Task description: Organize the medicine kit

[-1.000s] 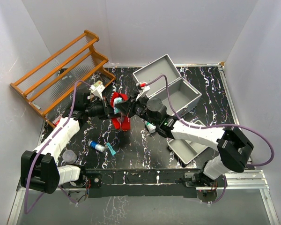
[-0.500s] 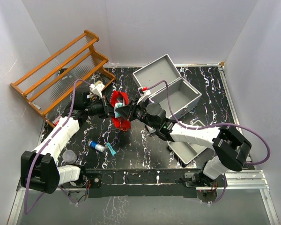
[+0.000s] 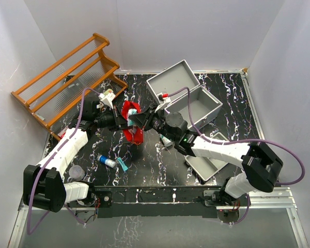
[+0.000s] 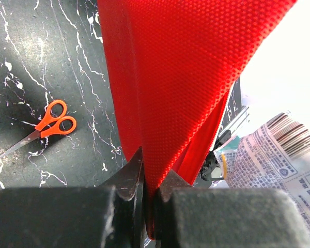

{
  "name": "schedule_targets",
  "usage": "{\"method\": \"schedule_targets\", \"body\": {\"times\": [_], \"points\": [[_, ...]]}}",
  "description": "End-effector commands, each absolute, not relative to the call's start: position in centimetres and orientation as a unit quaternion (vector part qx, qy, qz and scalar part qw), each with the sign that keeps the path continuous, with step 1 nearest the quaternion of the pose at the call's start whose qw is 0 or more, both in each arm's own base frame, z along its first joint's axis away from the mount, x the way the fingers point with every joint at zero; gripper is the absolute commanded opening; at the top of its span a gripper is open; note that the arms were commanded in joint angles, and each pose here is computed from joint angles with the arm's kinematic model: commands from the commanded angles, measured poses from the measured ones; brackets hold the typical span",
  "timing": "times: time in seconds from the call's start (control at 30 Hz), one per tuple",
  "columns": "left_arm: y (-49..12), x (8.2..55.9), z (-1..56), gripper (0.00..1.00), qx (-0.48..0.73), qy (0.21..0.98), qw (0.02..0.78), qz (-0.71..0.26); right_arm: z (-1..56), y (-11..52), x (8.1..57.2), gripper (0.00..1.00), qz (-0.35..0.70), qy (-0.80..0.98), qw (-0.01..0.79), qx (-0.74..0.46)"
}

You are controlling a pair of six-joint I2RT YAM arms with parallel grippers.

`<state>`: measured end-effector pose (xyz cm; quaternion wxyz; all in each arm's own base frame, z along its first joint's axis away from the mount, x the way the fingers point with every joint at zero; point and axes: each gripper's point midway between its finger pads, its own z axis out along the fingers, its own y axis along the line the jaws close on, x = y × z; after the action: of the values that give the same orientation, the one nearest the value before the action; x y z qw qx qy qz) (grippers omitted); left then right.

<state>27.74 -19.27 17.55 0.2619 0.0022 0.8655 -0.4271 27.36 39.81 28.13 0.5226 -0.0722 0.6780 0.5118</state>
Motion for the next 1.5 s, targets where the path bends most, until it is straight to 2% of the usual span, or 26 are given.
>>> {"method": "schedule_targets", "body": {"times": [0.0, 0.57, 0.93, 1.47], "points": [[-19.7, 28.2, 19.8, 0.0, 0.021, 0.852, 0.283, -0.439, 30.7, 39.5, 28.1, 0.0, 0.526, 0.653, 0.543, -0.05], [-20.0, 28.2, 20.5, 0.0, 0.023, 0.845, 0.288, -0.451, 28.9, 39.2, 29.6, 0.0, 0.529, 0.67, 0.521, 0.006], [-20.2, 28.6, 21.5, 0.0, 0.016, 0.837, 0.295, -0.461, 28.1, 39.2, 28.6, 0.0, 0.558, 0.674, 0.483, 0.031], [-19.8, 29.7, 22.0, 0.0, -0.006, 0.836, 0.316, -0.449, 25.4, 37.8, 28.8, 0.02, 0.513, 0.725, 0.455, 0.071]]}}
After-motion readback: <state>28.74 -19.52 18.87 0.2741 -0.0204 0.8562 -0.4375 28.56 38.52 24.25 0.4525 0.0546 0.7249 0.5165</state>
